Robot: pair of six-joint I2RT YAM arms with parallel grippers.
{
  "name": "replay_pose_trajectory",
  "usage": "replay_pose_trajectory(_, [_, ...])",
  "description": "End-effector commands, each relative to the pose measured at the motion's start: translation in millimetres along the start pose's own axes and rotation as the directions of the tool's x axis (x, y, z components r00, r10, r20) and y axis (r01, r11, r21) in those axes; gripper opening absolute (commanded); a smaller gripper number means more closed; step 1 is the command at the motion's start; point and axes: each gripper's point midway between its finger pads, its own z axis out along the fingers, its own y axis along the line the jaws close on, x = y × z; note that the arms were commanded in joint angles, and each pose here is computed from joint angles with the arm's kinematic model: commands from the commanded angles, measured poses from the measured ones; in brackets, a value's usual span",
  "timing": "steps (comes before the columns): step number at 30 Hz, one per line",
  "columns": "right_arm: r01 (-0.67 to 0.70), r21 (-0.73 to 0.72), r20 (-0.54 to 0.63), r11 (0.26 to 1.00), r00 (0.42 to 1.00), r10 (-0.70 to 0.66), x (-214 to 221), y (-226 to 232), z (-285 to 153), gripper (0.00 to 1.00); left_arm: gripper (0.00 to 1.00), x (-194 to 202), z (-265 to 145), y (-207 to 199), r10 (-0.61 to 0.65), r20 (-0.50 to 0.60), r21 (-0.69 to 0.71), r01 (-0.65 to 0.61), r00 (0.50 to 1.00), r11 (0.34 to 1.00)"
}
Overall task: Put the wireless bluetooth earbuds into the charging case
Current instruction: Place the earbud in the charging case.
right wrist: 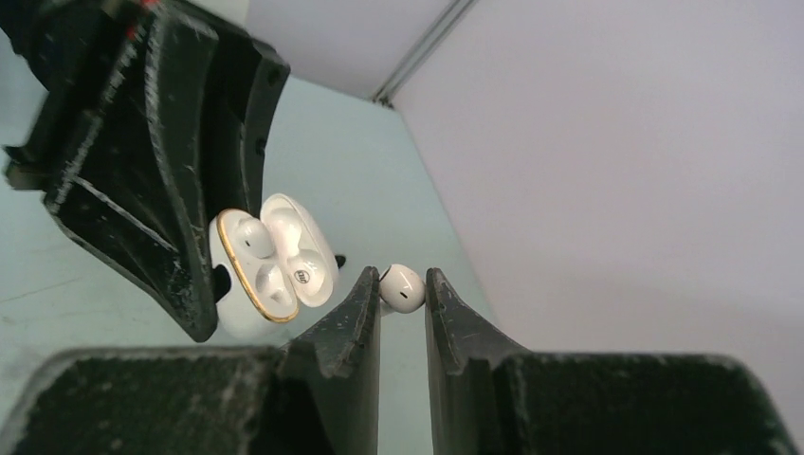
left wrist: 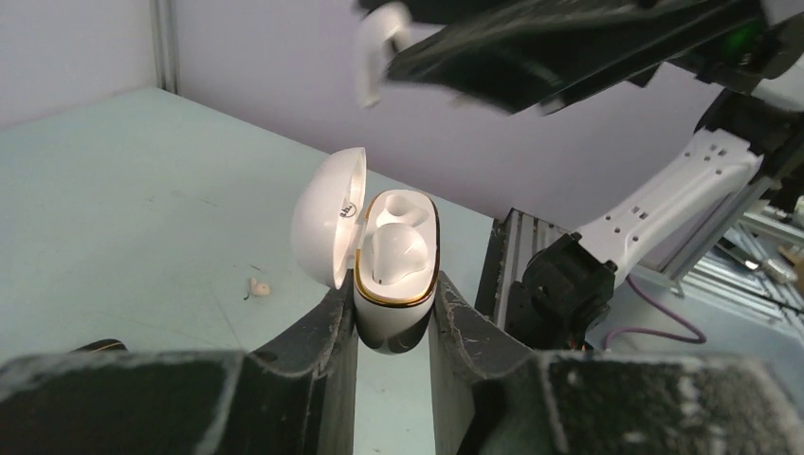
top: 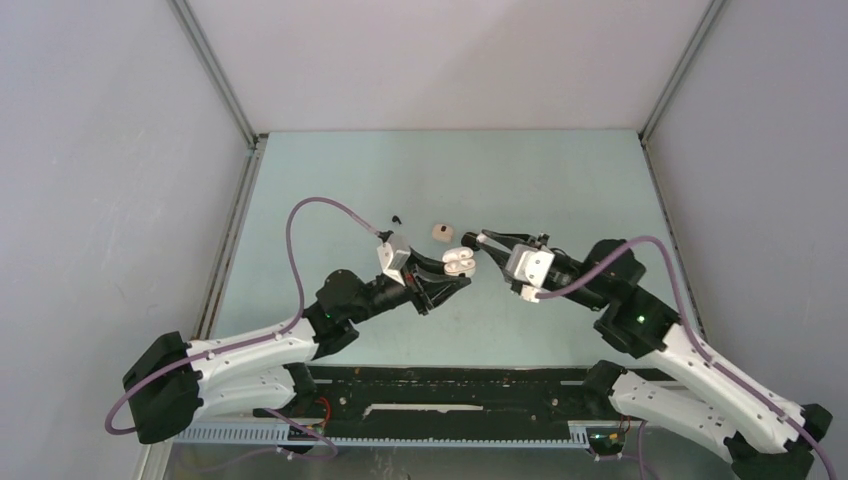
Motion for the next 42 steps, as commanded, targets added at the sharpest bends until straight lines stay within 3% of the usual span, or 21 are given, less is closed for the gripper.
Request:
replay_pose_trajectory(1, [0.001, 0.080, 0.070, 0.997, 0.998, -0.007, -5.8, -12.3, 11.1, 0.00, 0.01, -11.8, 4.7, -13.5, 0.088, 0.017, 0.070, -0.089, 0.996, 0.994])
replay_pose_trajectory(12, [-0.023, 0.078, 0.091, 0.997, 0.996, 0.016, -6.0, -7.3, 7.8, 0.00, 0.01, -4.8, 5.5, 0.8, 0.155, -0.039, -0.003, -0.155, 0.987, 0.988])
replay_pose_trajectory(20, [-0.107, -0.063, 0.070, 0.992, 0.991, 0.111, 0.2, 25.7, 6.5, 0.00, 0.00, -9.2, 2.6, 0.4, 0.172, 0.008, -0.002, -0.172, 0.985, 0.985])
replay_pose_trajectory(42, [-0.174, -0.116, 0.034, 0.978, 0.983, 0.179, 11.5, 43.1, 15.7, 0.00, 0.00, -12.1, -5.6, -2.5, 0.217, 0.064, 0.008, -0.218, 0.974, 0.976])
